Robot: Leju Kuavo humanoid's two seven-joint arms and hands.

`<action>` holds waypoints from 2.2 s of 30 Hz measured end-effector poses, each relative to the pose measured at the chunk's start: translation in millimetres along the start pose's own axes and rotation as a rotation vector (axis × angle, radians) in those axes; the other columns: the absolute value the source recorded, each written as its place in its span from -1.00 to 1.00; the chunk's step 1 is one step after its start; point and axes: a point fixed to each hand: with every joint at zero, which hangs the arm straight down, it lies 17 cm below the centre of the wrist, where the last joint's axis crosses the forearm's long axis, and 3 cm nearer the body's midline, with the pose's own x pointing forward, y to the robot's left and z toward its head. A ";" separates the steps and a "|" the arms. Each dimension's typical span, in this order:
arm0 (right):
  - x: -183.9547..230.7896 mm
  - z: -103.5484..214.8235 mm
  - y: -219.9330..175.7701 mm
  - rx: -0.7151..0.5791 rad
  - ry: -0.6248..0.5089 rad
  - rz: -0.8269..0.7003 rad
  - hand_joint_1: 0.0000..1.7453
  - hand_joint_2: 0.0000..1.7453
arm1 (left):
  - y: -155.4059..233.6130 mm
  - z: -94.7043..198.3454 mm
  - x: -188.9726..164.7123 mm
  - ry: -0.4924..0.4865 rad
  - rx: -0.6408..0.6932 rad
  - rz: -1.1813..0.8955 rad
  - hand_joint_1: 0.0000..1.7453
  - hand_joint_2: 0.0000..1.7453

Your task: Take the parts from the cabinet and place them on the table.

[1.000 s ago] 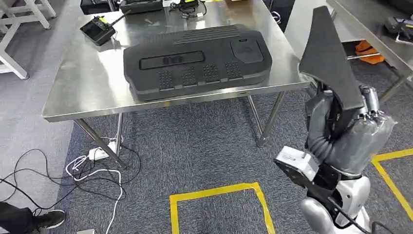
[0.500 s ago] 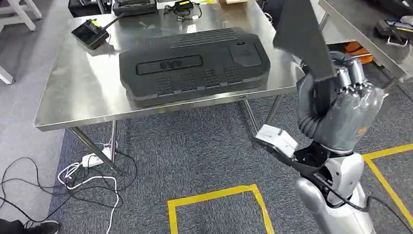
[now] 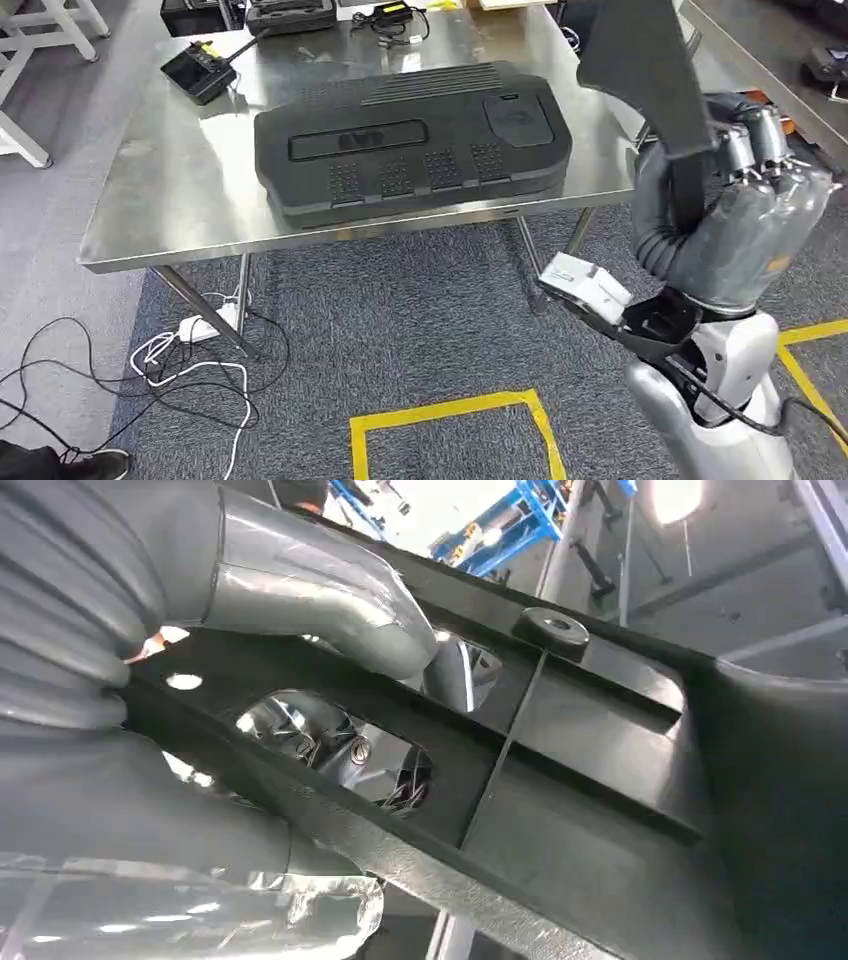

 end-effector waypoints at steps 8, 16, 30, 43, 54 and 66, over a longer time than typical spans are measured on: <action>4.1 0.1 1.5 0.003 -0.008 -0.009 1.00 1.00 | 0.3 0.8 -2.3 0.004 0.001 0.000 -1.00 1.00; 4.9 -4.7 1.5 0.002 0.000 -0.032 1.00 1.00 | 2.9 0.8 -2.4 0.002 0.009 0.006 -1.00 1.00; 7.7 -1.5 4.7 0.014 -0.001 -0.058 1.00 1.00 | 5.0 2.0 -7.0 0.008 0.024 0.007 -1.00 1.00; 9.5 2.9 5.6 0.018 -0.007 -0.056 1.00 1.00 | 5.0 2.4 -7.4 0.007 0.020 0.002 -1.00 1.00; 12.2 0.9 4.9 0.015 -0.018 -0.061 1.00 1.00 | 5.0 0.4 -1.2 -0.001 0.009 0.003 -1.00 1.00; 18.2 -6.4 3.4 0.000 -0.035 -0.079 1.00 1.00 | 7.8 0.2 -1.4 0.001 0.020 0.008 -1.00 1.00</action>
